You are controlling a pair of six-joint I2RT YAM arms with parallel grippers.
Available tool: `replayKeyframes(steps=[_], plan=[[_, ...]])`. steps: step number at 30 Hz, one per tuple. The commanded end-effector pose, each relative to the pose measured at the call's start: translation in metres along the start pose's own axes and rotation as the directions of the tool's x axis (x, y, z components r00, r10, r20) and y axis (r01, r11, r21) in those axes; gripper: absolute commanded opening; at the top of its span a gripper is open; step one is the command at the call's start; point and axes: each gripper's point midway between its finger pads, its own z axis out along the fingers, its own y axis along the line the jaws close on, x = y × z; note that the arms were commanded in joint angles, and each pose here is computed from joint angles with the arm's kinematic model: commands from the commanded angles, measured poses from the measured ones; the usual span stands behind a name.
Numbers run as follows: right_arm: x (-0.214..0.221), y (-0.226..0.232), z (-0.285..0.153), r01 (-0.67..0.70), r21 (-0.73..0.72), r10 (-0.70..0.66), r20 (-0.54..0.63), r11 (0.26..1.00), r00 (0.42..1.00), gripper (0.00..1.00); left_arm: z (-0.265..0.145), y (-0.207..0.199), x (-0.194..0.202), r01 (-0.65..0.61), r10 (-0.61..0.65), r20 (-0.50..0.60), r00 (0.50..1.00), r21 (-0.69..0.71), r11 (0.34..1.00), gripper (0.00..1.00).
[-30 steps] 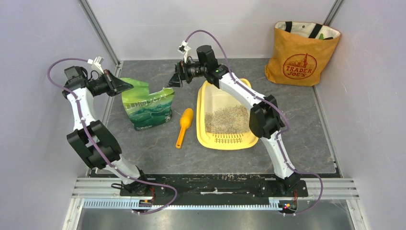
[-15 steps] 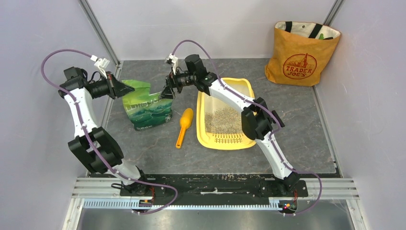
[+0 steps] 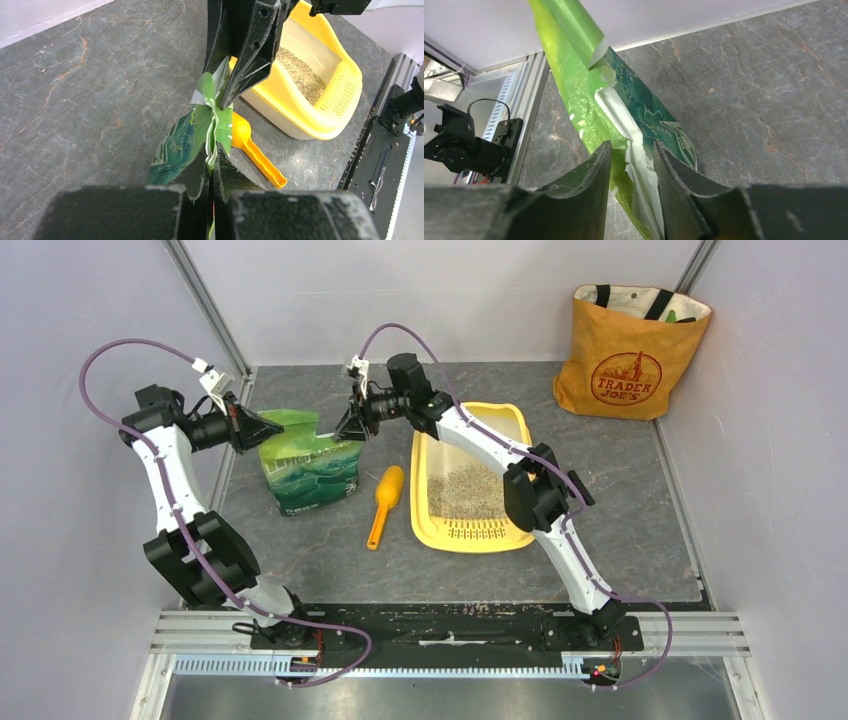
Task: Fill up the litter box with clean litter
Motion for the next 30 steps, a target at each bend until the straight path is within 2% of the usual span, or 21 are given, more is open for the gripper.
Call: replayKeyframes(steps=[1,4,6,7,8,10,13,18,23,25,30], plan=[[-0.018,0.029,0.003,0.139,-0.071,-0.139,0.007,0.988,0.990,0.37,-0.007,-0.018,-0.040,-0.173,0.172,0.072,0.982,0.007,0.985,0.04],[-0.015,0.034,0.005,0.175,-0.075,-0.176,-0.009,0.982,0.984,0.23,-0.008,-0.016,-0.037,-0.191,0.192,0.038,0.981,-0.016,0.981,0.06],[-0.014,0.036,0.006,0.204,-0.064,-0.206,-0.018,0.977,0.978,0.09,-0.010,-0.012,-0.035,-0.188,0.189,0.009,0.982,-0.036,0.981,0.08],[-0.014,0.035,0.007,0.217,-0.047,-0.218,-0.023,0.975,0.976,0.03,-0.012,-0.010,-0.035,-0.184,0.184,-0.012,0.983,-0.050,0.982,0.13],[-0.016,0.035,0.007,0.238,-0.037,-0.239,-0.022,0.971,0.971,0.00,-0.014,-0.007,-0.036,-0.173,0.171,-0.031,0.985,-0.067,0.983,0.22],[-0.021,0.033,0.007,0.268,0.002,-0.268,-0.014,0.963,0.963,0.00,-0.018,0.002,-0.035,-0.159,0.150,-0.084,0.985,-0.113,0.981,0.35],[-0.031,0.034,0.005,0.316,0.036,-0.317,0.011,0.948,0.948,0.00,-0.023,0.010,-0.032,-0.187,0.161,-0.170,0.972,-0.150,0.971,0.43],[-0.042,0.034,0.001,0.393,0.073,-0.395,0.019,0.917,0.918,0.00,-0.013,0.010,-0.017,-0.245,0.204,-0.329,0.922,-0.088,0.965,0.53],[-0.043,0.036,0.001,0.475,0.094,-0.478,0.010,0.875,0.878,0.00,0.003,0.011,-0.021,-0.243,0.210,-0.407,0.889,-0.031,0.970,0.80],[-0.044,0.037,0.001,0.511,0.104,-0.515,0.013,0.853,0.857,0.00,0.009,0.015,-0.027,-0.252,0.219,-0.428,0.877,-0.022,0.968,0.84],[-0.049,0.036,0.000,0.566,0.146,-0.575,0.023,0.811,0.818,0.00,0.026,0.024,-0.017,-0.312,0.274,-0.547,0.791,0.024,0.950,0.89]])
